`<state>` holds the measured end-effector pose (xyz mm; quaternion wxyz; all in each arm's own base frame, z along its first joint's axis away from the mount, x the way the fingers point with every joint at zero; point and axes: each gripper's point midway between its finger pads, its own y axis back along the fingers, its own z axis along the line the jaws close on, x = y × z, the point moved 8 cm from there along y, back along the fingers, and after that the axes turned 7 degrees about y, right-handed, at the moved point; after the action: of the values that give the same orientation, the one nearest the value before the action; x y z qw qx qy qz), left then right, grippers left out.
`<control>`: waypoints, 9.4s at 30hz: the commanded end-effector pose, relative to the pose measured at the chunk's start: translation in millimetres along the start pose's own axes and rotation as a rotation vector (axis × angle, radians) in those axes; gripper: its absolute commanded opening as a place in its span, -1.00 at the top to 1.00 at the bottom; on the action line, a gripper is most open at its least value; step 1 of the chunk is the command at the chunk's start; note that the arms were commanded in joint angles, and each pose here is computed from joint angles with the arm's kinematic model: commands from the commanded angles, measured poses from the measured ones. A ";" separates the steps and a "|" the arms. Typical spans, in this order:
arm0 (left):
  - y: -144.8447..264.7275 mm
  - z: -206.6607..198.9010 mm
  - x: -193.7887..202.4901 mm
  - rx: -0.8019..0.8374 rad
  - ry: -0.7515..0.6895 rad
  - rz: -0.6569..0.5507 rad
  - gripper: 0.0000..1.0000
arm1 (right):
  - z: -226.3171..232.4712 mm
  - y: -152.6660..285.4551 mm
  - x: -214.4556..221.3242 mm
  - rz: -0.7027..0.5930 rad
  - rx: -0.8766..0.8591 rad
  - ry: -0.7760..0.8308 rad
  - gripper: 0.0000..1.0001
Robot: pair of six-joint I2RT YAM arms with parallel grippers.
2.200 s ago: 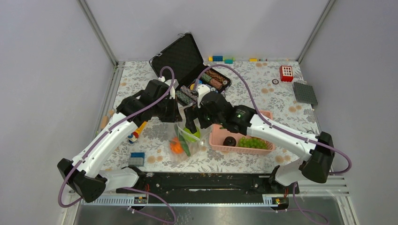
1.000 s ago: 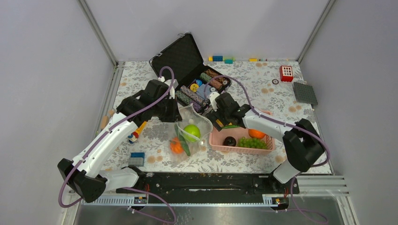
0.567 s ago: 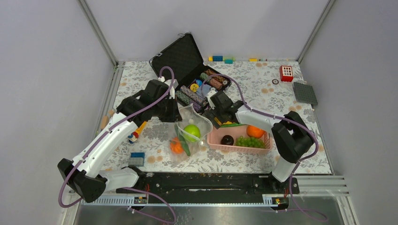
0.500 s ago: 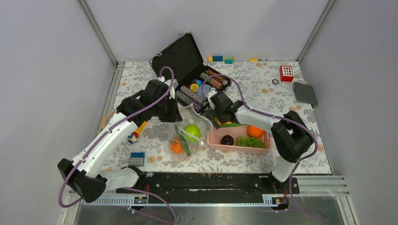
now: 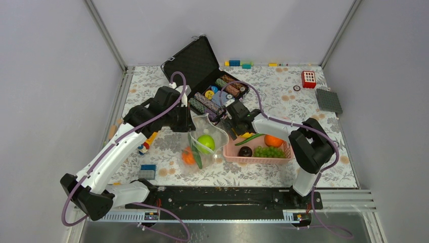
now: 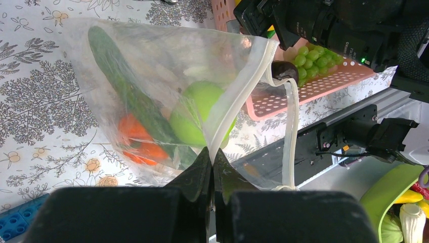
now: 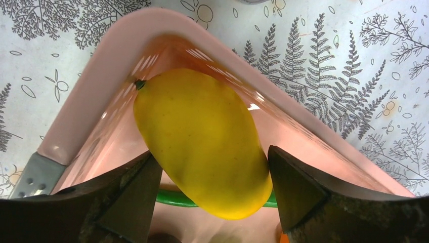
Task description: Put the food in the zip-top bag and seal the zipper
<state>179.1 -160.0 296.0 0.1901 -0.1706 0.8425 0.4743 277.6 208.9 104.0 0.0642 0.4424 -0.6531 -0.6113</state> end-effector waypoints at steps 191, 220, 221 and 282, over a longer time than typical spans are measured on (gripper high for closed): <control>19.7 19.7 6.1 0.049 0.000 -0.149 1.00 | -1.7 135.0 54.6 -0.046 0.028 -0.648 -0.99; 10.4 23.2 8.1 0.054 0.005 -0.104 1.00 | -11.6 98.2 64.1 0.021 -0.118 -0.738 -1.00; 9.6 23.4 8.1 0.054 0.006 -0.100 1.00 | -11.6 99.9 61.1 -0.004 -0.133 -0.735 -0.99; 10.9 15.7 10.8 0.158 0.002 -0.061 1.00 | 47.0 270.5 -80.8 -0.797 -0.727 -0.191 0.13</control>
<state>167.2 -140.7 280.9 0.1883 -0.1757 0.8663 0.4280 164.9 228.5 321.2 -0.1169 0.4871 -0.2919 -0.8148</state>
